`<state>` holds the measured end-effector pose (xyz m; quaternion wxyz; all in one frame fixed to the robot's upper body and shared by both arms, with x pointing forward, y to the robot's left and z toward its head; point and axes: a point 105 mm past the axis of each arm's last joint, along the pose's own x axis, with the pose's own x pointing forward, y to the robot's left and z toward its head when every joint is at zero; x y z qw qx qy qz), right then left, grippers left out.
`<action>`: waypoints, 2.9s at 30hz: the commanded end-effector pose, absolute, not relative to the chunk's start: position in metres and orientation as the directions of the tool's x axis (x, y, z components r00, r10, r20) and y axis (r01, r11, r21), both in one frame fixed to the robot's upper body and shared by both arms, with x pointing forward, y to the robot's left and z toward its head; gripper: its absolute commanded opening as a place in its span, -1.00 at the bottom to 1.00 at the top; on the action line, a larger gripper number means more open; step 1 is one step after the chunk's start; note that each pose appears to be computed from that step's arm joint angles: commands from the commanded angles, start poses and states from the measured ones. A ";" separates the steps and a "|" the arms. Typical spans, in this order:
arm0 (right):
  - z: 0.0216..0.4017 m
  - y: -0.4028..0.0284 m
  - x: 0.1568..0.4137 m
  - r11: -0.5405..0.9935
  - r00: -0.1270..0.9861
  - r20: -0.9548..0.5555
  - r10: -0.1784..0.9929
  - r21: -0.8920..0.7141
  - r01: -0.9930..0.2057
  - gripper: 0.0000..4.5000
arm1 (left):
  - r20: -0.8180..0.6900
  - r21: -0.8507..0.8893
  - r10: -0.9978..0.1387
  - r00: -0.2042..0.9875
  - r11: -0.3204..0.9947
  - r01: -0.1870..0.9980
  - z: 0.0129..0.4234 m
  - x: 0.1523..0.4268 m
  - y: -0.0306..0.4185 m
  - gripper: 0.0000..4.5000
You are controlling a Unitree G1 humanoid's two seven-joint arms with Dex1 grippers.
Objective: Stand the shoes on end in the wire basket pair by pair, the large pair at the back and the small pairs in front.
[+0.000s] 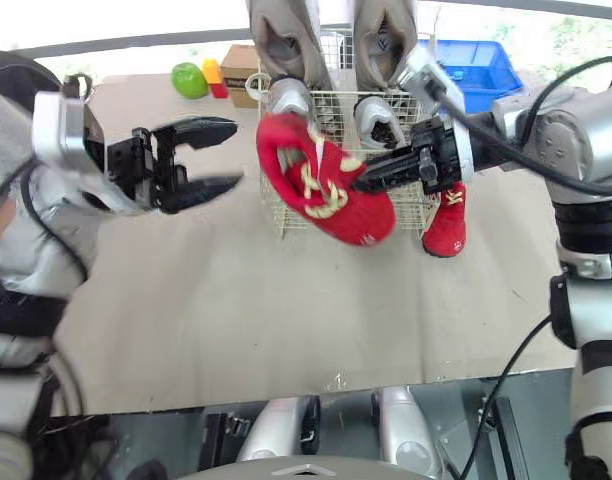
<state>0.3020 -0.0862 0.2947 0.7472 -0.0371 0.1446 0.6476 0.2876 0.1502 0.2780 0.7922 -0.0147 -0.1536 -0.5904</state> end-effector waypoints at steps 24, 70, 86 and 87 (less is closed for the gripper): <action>0.305 -0.071 0.288 0.278 0.282 0.027 0.959 0.096 -0.956 -0.22 | 0.331 -0.164 -0.875 0.353 0.315 0.935 0.279 0.296 0.120 -1.00; 0.255 -0.129 0.238 0.640 0.601 0.218 0.769 -0.269 -0.720 0.63 | 0.061 0.459 -0.854 0.517 0.484 0.745 0.204 0.360 0.140 -1.00; 0.230 -0.150 0.260 0.730 0.734 0.073 0.675 -0.207 -0.651 0.65 | 0.054 0.344 -0.848 0.528 0.512 0.787 0.224 0.330 0.155 0.98; 0.223 -0.156 0.266 0.756 0.764 0.039 0.644 -0.183 -0.628 0.65 | 0.055 0.328 -0.855 0.516 0.503 0.799 0.225 0.325 0.155 0.98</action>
